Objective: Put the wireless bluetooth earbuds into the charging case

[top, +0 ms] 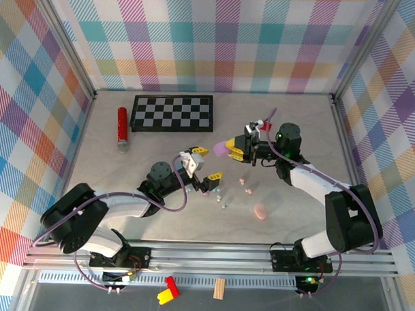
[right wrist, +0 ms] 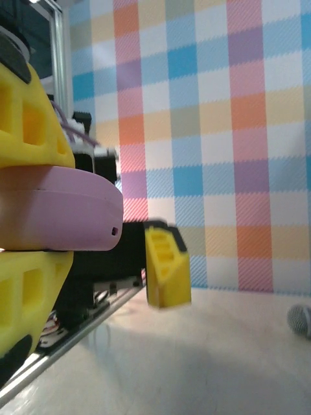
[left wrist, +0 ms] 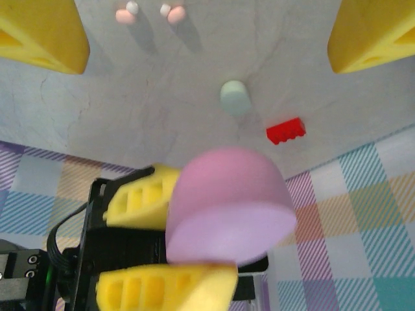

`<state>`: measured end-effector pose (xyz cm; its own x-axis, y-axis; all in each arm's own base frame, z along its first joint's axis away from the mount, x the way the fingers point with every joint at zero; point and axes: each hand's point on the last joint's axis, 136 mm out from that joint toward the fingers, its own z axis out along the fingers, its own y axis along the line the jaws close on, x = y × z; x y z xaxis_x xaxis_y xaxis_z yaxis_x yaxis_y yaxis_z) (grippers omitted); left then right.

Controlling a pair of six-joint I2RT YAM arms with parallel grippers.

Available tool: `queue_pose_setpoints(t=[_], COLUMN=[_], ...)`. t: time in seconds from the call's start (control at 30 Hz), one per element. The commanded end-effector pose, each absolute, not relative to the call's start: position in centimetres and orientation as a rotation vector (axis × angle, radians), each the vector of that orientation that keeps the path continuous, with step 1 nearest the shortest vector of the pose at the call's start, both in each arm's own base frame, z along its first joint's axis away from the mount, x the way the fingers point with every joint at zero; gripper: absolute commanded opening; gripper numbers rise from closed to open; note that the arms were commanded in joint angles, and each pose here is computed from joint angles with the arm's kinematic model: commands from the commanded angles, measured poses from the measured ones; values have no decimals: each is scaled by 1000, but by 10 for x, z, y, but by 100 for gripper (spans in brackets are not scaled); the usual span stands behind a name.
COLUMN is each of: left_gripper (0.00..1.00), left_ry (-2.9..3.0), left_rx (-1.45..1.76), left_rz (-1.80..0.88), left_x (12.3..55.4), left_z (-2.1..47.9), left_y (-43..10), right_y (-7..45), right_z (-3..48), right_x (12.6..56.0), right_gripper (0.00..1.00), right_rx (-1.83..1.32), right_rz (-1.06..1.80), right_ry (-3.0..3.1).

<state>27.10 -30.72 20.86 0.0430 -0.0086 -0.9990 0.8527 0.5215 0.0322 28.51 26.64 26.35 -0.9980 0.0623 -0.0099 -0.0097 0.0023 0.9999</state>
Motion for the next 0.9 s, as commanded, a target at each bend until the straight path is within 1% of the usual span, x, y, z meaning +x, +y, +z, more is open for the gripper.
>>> queue_pose_setpoints(t=[0.0,0.2,0.33,0.53,0.67,0.87], left_gripper=[92,92,89,82,71,66], left_ry=[1123,1075,1050,1043,1027,1016], left_rx=[798,801,811,808,825,831], left_rz=[-823,-908,-977,-1048,-1087,-1092], left_x=[264,266,263,261,257,255], left_z=[265,285,297,306,311,315], left_y=[-315,-329,-337,-342,-346,-346], right_y=[263,258,255,254,253,253], right_z=[302,314,316,314,317,318], right_x=[275,268,262,260,260,259], right_gripper=[8,8,8,8,8,7], right_rx=[-3,23,17,23,10,-1], right_rz=[2298,2289,2267,2251,2251,2246], right_ry=[2077,2035,2017,2010,1993,1986])
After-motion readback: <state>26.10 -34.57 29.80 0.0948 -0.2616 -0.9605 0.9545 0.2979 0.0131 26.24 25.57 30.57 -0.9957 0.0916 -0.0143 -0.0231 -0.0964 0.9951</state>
